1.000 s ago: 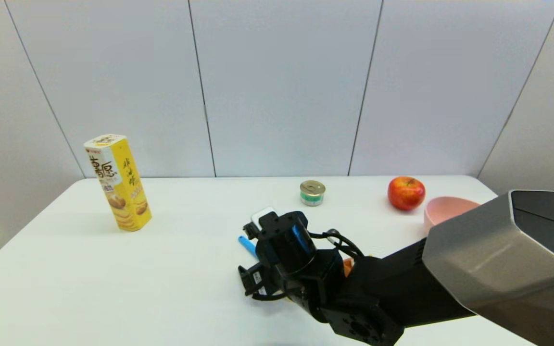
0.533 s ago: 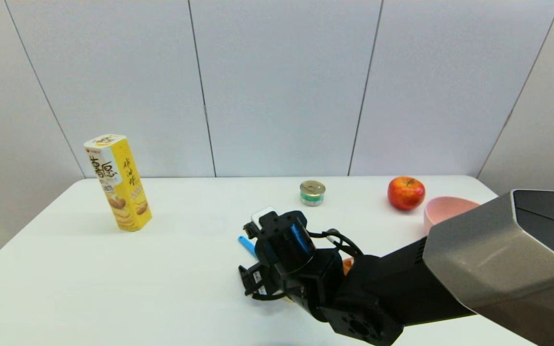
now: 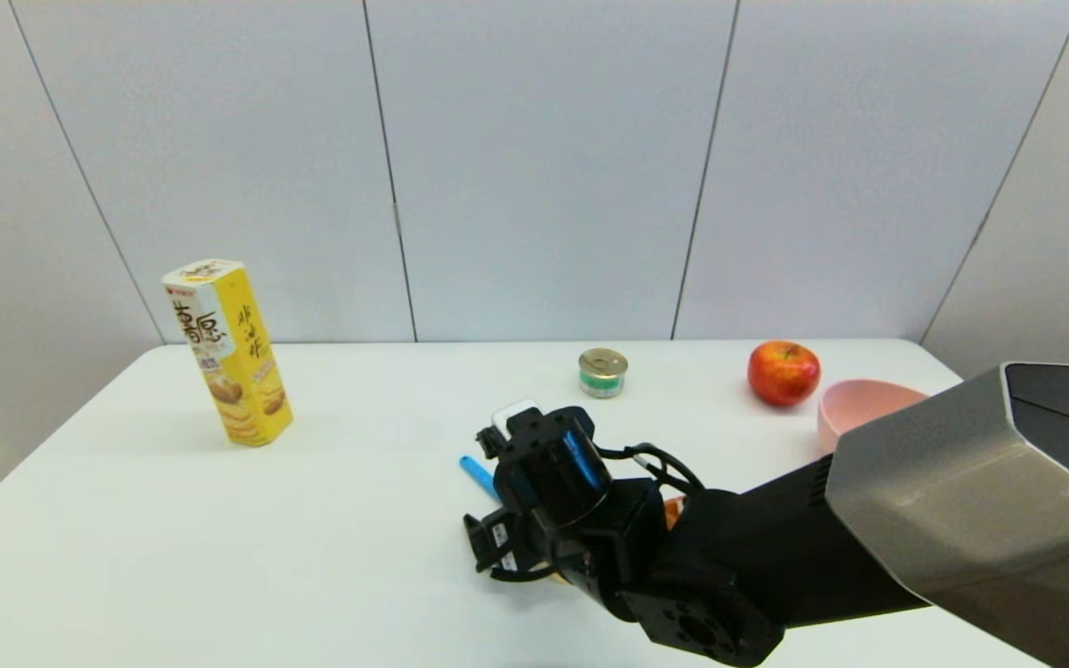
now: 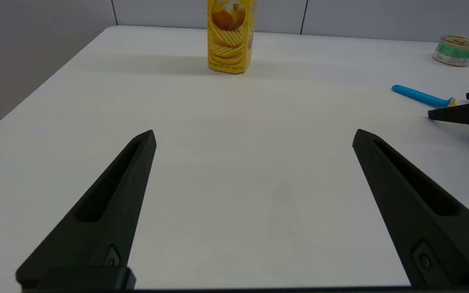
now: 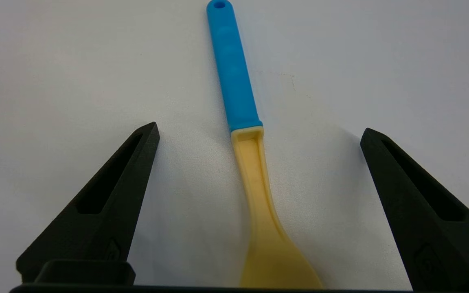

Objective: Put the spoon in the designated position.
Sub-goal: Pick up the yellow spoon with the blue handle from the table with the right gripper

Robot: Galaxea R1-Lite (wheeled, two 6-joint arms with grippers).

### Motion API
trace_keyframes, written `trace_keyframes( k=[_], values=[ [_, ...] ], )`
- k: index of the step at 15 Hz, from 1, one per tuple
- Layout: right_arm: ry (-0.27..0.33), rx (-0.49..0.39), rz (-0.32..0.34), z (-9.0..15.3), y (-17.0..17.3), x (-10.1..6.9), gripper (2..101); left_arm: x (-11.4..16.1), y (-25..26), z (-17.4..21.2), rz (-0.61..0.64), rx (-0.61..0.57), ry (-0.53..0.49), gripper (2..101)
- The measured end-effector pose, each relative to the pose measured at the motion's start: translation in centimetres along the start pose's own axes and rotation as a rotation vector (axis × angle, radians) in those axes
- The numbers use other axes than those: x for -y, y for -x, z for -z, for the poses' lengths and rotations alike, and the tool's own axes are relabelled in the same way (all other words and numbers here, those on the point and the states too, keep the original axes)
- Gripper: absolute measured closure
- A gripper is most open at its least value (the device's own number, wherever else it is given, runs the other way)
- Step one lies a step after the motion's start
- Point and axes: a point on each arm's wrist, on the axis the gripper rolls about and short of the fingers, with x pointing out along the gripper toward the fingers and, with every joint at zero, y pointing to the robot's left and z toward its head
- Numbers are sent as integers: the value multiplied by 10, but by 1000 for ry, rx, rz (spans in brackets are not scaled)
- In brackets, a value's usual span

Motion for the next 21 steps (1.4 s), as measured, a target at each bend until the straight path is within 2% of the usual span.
trace_keyframes(
  k=[11,17,21],
  values=[
    [-12,-18,-7,6,-9,-4,47,0,0,0,0,-1,0,54],
    [52,-26,-13,6,-2,-8,47,0,0,0,0,-1,0,54],
    [55,-33,-12,8,2,-8,47,0,0,0,0,-1,0,54]
  ],
)
